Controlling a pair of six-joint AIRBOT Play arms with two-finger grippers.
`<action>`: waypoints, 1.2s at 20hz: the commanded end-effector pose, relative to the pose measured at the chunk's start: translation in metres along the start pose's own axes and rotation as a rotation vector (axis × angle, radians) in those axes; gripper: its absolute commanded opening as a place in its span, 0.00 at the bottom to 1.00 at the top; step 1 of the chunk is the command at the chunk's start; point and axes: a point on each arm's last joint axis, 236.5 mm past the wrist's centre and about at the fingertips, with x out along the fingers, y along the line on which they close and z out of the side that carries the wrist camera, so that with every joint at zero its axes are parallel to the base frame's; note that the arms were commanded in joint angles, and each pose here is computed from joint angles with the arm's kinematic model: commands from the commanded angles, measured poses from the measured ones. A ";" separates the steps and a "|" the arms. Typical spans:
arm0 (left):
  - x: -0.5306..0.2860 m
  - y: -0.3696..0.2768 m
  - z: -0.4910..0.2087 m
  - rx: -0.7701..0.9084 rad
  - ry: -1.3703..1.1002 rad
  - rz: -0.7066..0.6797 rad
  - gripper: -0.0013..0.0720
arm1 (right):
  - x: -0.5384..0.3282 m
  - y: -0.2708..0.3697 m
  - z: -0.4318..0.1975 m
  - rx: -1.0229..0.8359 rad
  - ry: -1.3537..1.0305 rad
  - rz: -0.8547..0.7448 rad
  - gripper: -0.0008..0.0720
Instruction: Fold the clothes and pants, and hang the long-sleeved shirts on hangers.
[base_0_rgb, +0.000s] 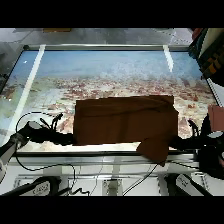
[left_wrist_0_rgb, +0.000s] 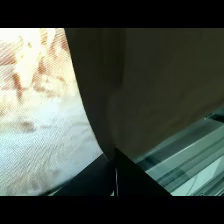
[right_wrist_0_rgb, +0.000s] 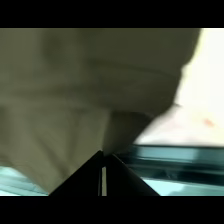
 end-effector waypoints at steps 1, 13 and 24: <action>-0.003 -0.001 0.005 0.021 0.008 0.004 0.03 | -0.027 0.030 0.025 -0.062 -0.099 0.063 0.03; -0.167 -0.072 0.141 0.200 -0.698 0.102 0.03 | -0.109 0.163 0.101 -0.184 -0.631 0.239 0.03; -0.132 -0.026 0.270 -0.037 -0.913 0.149 0.03 | -0.057 0.115 0.243 0.264 -0.950 0.097 0.03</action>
